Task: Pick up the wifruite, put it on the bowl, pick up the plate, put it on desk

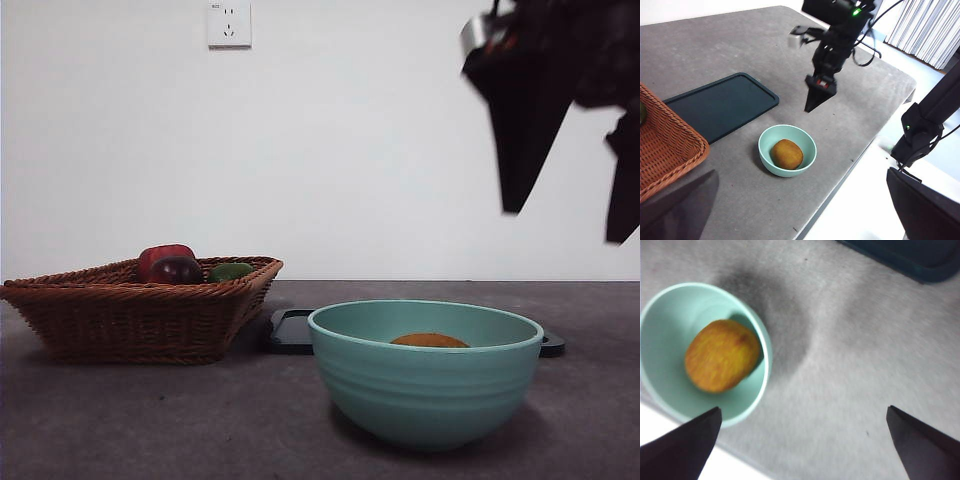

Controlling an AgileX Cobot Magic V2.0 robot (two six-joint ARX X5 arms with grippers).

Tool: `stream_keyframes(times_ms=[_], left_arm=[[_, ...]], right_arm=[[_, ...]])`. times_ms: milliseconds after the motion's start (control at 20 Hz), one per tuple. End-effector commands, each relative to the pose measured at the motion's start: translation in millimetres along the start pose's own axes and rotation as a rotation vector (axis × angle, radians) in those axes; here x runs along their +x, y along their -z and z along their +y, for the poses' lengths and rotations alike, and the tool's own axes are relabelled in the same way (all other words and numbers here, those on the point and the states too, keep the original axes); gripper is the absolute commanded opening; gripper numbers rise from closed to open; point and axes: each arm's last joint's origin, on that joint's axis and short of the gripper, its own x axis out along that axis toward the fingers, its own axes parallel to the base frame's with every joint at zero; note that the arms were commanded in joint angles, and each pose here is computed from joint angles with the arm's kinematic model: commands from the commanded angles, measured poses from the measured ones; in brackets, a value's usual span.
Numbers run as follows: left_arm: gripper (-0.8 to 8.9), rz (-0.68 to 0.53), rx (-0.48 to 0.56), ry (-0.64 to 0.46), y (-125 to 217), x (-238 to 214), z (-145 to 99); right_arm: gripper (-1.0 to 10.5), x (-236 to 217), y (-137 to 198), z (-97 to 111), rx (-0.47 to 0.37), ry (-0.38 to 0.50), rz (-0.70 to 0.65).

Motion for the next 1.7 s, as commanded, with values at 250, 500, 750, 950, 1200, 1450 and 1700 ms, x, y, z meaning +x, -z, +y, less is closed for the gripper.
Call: stream_keyframes(times_ms=[250,500,750,950,1200,1450,1700], left_arm=[[5.77,-0.015,0.015,0.017,-3.2,-1.7,-1.2],[5.77,-0.015,0.015,0.017,-3.2,-1.7,-1.2],[5.77,-0.015,0.015,0.017,-3.2,-1.7,-1.2],[5.77,-0.015,0.015,0.017,-3.2,-1.7,-1.2],[5.77,-0.015,0.015,0.017,-3.2,-1.7,-1.2],[5.77,-0.015,0.015,0.017,-3.2,-1.7,-1.2],[5.77,-0.015,0.015,0.017,-3.2,-1.7,-1.2]], right_arm=[[5.6,42.0,-21.9,9.5,-0.044,0.002,0.091],[5.1,59.5,-27.8,9.3,-0.048,0.019,0.124],[4.6,73.1,-30.7,6.8,-0.040,0.029,0.163],[2.2,82.1,-31.6,7.5,-0.034,0.026,0.192],[0.8,85.6,-32.9,15.9,-0.054,-0.015,0.180],[0.1,87.4,-33.6,24.2,-0.072,-0.032,0.163],[0.1,77.9,-39.7,21.4,-0.038,0.001,0.151]])
